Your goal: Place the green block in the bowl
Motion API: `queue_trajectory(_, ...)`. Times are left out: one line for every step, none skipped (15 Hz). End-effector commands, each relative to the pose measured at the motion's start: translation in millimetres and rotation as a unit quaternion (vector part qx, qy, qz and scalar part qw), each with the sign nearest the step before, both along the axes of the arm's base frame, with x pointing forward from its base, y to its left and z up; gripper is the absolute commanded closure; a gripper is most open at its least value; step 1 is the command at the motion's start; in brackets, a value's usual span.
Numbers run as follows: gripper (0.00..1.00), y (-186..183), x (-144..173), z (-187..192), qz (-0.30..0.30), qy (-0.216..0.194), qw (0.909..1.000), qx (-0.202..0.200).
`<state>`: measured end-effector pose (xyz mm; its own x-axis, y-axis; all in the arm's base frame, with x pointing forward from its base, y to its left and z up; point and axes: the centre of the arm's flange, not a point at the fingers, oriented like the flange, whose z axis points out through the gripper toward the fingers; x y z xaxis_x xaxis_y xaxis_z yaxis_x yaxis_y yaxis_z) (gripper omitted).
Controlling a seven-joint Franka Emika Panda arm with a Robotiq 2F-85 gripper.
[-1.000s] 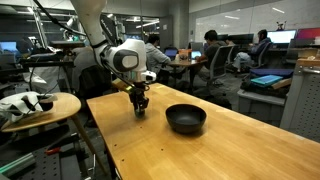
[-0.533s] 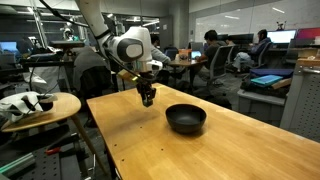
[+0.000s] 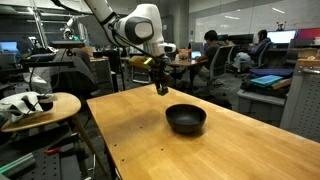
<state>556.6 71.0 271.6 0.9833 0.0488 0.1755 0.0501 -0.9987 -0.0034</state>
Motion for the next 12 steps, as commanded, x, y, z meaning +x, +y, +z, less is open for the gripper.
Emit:
queue_trajectory(0.82,-35,12,3,-0.027,-0.004,0.9992,-0.030)
queue_trajectory(0.82,-45,14,0,-0.034,-0.005,0.9987,-0.037)
queue_trajectory(0.82,-56,17,-5,-0.044,-0.006,0.9982,-0.041)
queue_trajectory(0.82,-66,19,-11,-0.051,-0.010,0.9975,-0.047)
queue_trajectory(0.82,-75,23,-16,-0.059,-0.009,0.9971,-0.048)
queue_trajectory(0.82,-82,25,-22,-0.064,-0.007,0.9968,-0.048)
queue_trajectory(0.82,-88,28,-30,-0.069,-0.004,0.9967,-0.044)
queue_trajectory(0.82,-92,31,-36,-0.070,-0.003,0.9968,-0.040)
queue_trajectory(0.82,-94,34,-46,-0.067,0.000,0.9973,-0.028)
queue_trajectory(0.82,-96,36,-55,-0.065,-0.001,0.9975,-0.026)
queue_trajectory(0.82,-98,39,-64,-0.064,-0.001,0.9977,-0.022)
queue_trajectory(0.82,-98,41,-73,-0.063,0.004,0.9978,-0.022)
